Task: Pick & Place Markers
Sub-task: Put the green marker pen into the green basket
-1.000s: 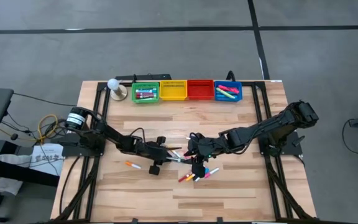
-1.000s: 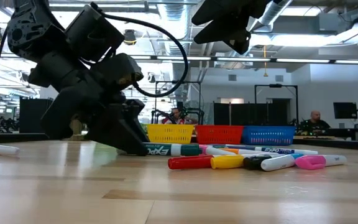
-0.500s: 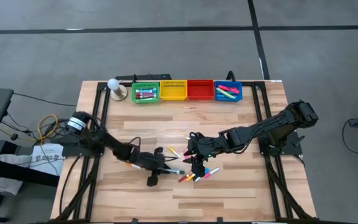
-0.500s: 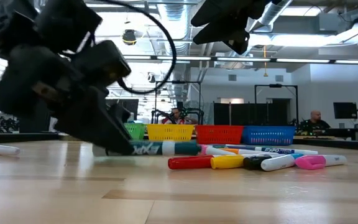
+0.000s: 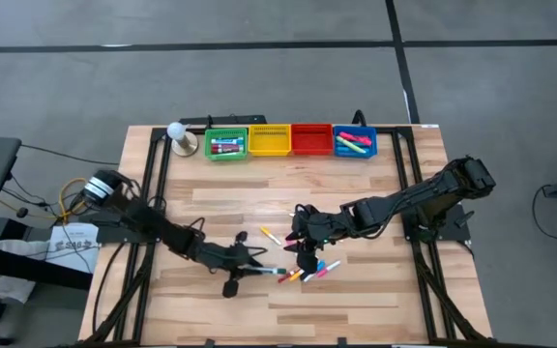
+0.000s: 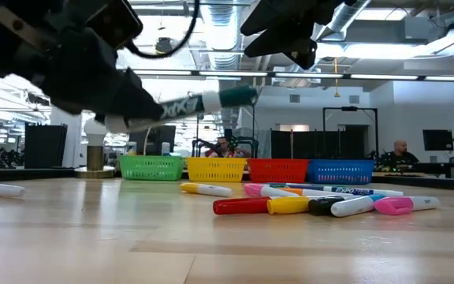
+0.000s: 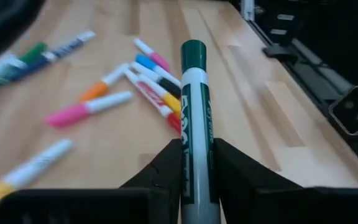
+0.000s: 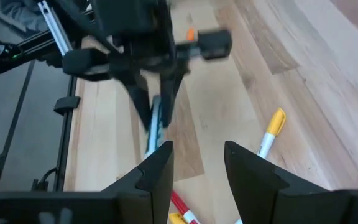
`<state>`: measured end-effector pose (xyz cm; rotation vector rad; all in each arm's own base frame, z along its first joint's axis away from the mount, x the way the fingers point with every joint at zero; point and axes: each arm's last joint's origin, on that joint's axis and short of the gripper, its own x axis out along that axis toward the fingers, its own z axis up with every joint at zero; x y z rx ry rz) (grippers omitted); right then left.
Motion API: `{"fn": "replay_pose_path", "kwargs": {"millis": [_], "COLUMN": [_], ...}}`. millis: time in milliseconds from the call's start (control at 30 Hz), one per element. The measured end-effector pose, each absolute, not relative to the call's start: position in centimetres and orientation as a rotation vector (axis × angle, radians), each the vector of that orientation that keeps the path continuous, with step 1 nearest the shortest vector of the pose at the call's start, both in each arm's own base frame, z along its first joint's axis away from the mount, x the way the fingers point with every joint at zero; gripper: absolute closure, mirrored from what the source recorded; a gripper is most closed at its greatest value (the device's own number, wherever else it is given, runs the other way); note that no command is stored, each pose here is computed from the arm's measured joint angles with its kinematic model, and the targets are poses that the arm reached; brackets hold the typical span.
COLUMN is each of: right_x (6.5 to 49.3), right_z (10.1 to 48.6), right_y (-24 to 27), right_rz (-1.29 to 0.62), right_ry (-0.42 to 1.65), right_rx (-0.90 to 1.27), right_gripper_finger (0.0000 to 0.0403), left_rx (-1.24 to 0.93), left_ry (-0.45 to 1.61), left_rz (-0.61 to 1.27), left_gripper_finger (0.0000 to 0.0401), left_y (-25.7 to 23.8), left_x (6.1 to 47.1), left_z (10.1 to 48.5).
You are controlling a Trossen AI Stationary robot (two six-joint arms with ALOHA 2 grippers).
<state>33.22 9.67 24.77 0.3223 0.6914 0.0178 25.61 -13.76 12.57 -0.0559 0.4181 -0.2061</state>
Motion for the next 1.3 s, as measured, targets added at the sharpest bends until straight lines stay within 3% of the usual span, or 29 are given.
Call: {"fn": "replay_pose_path", "kwargs": {"millis": [200,533,833,1300], "right_x": [33.2,33.2,33.2,34.2], "right_z": [24.8,24.8,25.0,25.1], "right_y": [9.7,9.8,9.7,5.2], "right_rz": [-0.003,-0.024,-0.178,-0.319], "right_ry": [0.692,0.681,0.609,0.576], "right_rx": [0.381,0.416,0.403,0.257], "right_gripper_finger": [0.0269,0.0275,0.0276,0.0276], "left_rx": [-0.031,-0.135,-0.291,0.105], "left_ry": [0.378,0.101,-0.103,-0.004], "left_rz": [-0.153,0.050,0.228,0.764], "left_gripper_finger": [0.0325,0.0323,0.0322,0.0321], "left_y": [-12.2,-9.6,-7.7,-2.4], "left_x": [23.8,20.4,18.0,19.0], "left_z": [14.8,20.6,24.6,24.4]}}
